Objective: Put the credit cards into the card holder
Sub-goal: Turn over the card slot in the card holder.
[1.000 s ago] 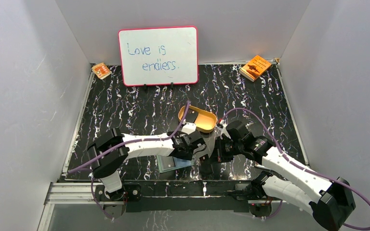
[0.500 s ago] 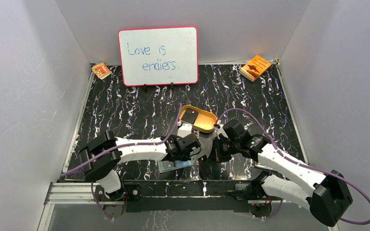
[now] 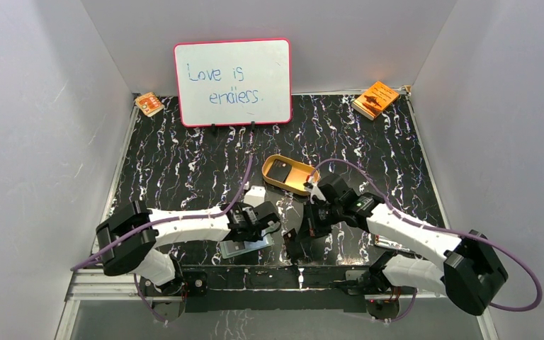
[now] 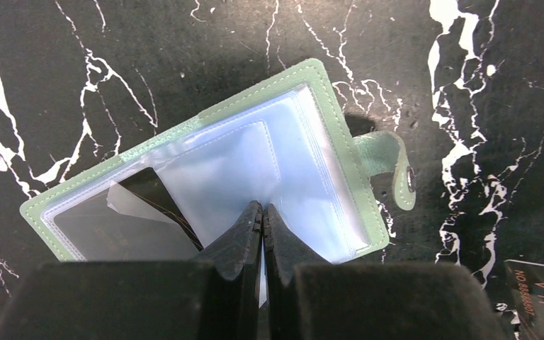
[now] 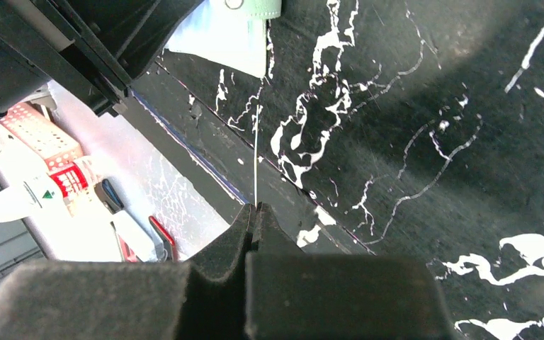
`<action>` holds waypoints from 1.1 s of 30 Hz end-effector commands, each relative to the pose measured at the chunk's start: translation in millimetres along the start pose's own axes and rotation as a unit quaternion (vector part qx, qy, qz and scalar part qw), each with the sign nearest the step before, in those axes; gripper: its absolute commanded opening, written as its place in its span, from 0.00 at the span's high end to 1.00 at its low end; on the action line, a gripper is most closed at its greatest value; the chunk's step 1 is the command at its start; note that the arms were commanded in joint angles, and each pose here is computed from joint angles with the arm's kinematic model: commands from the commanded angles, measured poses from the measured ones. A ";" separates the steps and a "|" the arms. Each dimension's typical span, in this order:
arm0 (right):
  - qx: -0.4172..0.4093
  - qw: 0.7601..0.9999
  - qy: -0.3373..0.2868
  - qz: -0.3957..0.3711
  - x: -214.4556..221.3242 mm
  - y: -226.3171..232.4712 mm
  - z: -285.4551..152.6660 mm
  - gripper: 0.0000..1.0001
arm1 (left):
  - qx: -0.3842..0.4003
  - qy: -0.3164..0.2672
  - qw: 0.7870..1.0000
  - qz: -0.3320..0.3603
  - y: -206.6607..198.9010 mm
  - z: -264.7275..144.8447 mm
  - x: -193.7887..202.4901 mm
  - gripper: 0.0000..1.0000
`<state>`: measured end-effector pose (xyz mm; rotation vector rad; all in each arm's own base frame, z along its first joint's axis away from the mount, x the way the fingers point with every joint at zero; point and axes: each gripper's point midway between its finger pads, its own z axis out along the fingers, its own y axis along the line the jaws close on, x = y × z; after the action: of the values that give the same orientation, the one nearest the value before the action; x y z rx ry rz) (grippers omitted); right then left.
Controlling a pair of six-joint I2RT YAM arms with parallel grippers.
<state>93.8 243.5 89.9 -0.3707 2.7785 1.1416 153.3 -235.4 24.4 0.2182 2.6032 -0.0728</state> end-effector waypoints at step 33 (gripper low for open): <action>-0.102 0.990 0.057 -0.075 -49.3 65.7 100.4 1.00 | 0.015 -0.054 0.996 -0.071 31.8 -36.1 -11.5 1.00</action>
<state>119.0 336.7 52.4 -0.5810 2.7928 1.3047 146.4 -211.9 49.7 0.0908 2.5484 -0.1679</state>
